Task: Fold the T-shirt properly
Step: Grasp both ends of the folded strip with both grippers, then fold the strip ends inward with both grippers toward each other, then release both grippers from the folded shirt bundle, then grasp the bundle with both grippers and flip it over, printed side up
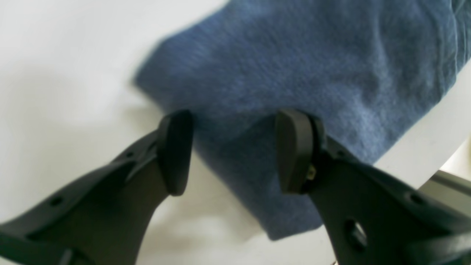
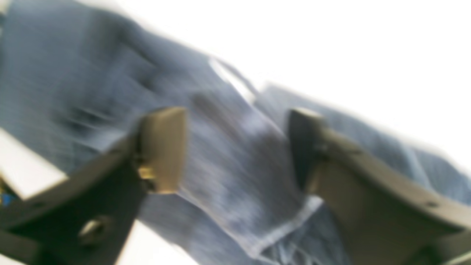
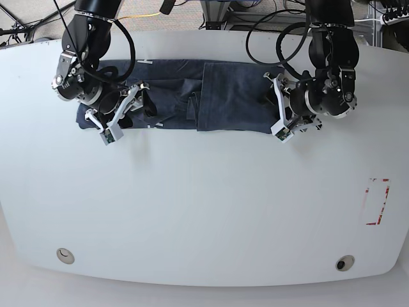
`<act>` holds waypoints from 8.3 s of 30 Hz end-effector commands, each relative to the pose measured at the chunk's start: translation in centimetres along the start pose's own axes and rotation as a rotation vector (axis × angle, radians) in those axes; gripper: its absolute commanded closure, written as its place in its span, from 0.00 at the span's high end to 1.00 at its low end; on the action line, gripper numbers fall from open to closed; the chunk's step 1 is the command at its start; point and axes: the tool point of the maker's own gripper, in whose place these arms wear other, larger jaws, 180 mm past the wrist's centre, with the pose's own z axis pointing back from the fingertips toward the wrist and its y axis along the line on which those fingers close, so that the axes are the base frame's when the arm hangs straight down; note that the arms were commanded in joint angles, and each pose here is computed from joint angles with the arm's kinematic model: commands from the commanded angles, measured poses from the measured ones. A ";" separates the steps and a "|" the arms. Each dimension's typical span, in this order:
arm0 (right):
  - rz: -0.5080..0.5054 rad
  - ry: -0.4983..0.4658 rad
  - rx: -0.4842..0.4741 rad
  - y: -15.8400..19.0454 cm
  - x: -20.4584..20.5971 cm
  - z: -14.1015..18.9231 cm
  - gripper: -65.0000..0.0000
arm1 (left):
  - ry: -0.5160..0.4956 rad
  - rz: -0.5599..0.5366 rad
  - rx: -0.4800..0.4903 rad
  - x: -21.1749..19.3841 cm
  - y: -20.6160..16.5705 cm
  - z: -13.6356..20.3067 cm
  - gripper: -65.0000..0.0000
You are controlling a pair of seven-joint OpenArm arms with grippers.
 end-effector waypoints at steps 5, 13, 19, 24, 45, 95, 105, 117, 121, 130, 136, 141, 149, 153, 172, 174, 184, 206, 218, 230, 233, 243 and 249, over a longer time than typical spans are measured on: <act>-0.083 -0.142 0.006 -1.8 2.6 3.1 0.94 | -0.027 0.070 -0.058 -0.5 -0.1 -1.9 0.51; -0.210 -0.183 -0.118 -8.8 1.0 8.8 0.94 | 0.010 0.116 -0.068 -3.0 0.5 -2.5 0.51; -0.391 -0.191 -0.174 -14.8 -2.3 12.3 0.94 | 0.033 0.103 -0.044 -3.8 1.6 -1.9 0.51; -0.518 -0.150 -0.177 -17.3 -5.4 12.8 0.94 | 0.010 0.102 -0.037 -3.5 2.0 -1.8 0.51; -0.566 -0.092 0.005 -10.6 -7.2 5.8 0.94 | 0.003 0.103 -0.035 -3.4 2.1 -1.7 0.51; 0.059 -0.157 0.010 0.7 6.5 4.0 0.00 | -0.086 0.385 -0.266 4.2 -4.7 -9.5 0.51; 0.005 -0.239 0.056 3.2 8.9 2.1 0.00 | -0.048 0.370 -0.248 3.6 -5.2 -10.1 0.51; 0.048 -0.251 0.154 7.4 9.7 0.1 0.00 | -0.044 0.369 -0.243 3.3 -5.0 -10.0 0.51; 0.046 -0.262 0.177 8.1 9.8 -0.3 0.01 | -0.034 0.377 -0.248 2.7 -5.4 -10.1 0.51; -0.067 -0.187 0.241 7.9 7.6 -3.5 0.05 | -0.033 0.379 -0.248 2.5 -5.4 -10.1 0.51; -0.089 -0.225 0.253 8.1 7.9 -3.5 0.71 | -0.033 0.378 -0.248 2.6 -5.4 -10.1 0.51; -0.040 -0.263 0.225 8.6 8.5 -1.8 1.00 | -0.035 0.376 -0.248 2.6 -5.4 -10.1 0.51; 0.022 -0.285 0.193 8.7 8.8 -0.1 1.00 | -0.165 0.329 -0.289 5.8 -5.4 -8.2 0.51; 0.041 -0.261 0.175 7.9 8.2 0.2 1.00 | -0.227 0.249 -0.283 7.1 -4.4 -6.0 0.51; 0.014 -0.096 0.349 11.9 2.2 -3.8 0.14 | -0.223 0.255 0.002 1.1 8.9 3.9 0.51; -0.016 -0.085 0.402 13.1 1.5 -5.3 0.13 | -0.229 0.243 0.008 1.4 8.8 4.1 0.51; -0.023 -0.107 0.435 13.5 2.2 -6.3 0.14 | -0.231 0.110 -0.014 3.7 6.2 4.1 0.51; 0.214 -0.107 0.077 -2.4 10.7 -1.6 0.14 | -0.268 -0.233 -0.139 12.4 -9.3 -2.0 0.51; 0.120 -0.102 0.132 -4.7 8.1 -4.8 0.14 | -0.168 -0.263 -0.175 10.5 -13.4 -5.3 0.51; -0.034 -0.103 0.099 -8.0 1.7 -5.6 0.13 | -0.016 -0.293 -0.117 6.3 -8.7 -6.7 0.51; 0.003 -0.099 0.096 -7.9 1.6 -4.7 0.13 | 0.060 -0.291 -0.097 4.7 -6.1 -7.5 0.51; 0.028 -0.069 0.175 -1.5 -2.3 -2.7 0.13 | 0.098 -0.246 -0.043 5.7 1.8 -9.1 0.51; -0.012 -0.122 0.191 3.1 -1.1 -2.4 0.13 | 0.073 -0.260 0.008 9.3 4.8 -8.2 0.51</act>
